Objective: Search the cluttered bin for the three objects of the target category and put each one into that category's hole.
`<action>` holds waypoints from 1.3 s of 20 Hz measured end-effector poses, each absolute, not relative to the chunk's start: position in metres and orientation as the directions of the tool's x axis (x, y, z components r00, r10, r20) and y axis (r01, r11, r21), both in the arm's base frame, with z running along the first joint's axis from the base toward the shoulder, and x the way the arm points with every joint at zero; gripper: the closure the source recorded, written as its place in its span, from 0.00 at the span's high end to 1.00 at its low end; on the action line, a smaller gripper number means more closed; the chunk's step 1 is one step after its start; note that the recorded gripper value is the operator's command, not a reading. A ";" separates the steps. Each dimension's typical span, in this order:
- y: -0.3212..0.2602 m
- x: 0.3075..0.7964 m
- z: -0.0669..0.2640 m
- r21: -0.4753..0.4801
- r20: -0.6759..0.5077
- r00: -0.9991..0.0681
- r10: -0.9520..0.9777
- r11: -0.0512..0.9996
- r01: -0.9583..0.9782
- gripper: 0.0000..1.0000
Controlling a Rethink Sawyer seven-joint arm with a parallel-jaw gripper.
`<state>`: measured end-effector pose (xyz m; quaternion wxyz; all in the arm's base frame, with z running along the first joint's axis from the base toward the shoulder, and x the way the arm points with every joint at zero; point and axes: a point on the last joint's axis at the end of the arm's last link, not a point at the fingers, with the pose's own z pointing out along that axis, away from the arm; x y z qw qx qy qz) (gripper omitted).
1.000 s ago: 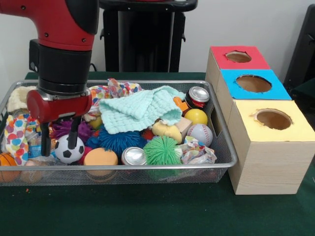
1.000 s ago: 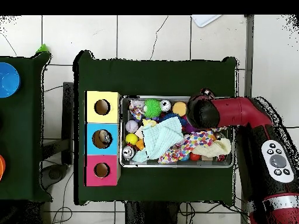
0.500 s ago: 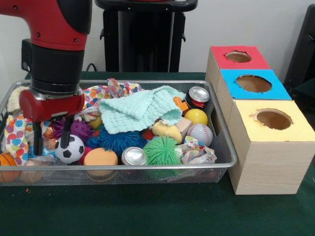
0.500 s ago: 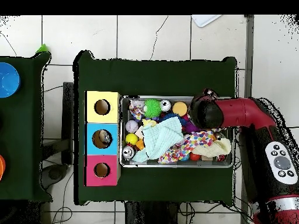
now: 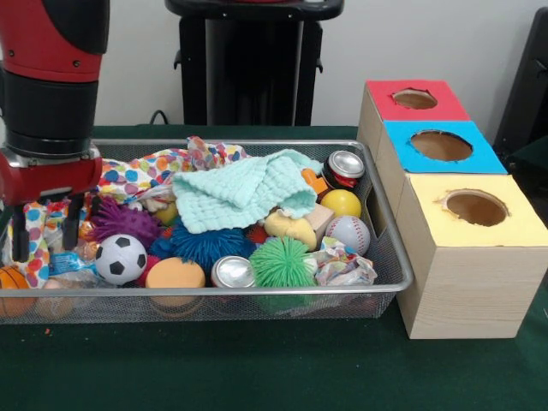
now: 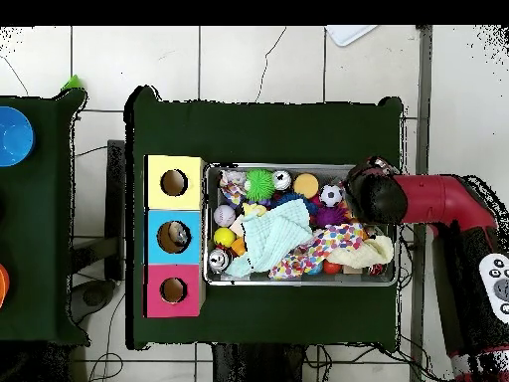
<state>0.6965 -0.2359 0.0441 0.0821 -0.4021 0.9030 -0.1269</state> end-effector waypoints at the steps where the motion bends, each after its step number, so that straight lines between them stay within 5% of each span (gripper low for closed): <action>1: -0.241 0.696 0.044 -0.297 -0.045 -0.667 -0.743 0.648 -0.701 1.00; 26: -0.209 0.672 0.012 -0.229 -0.007 -0.639 -0.769 0.623 -0.748 1.00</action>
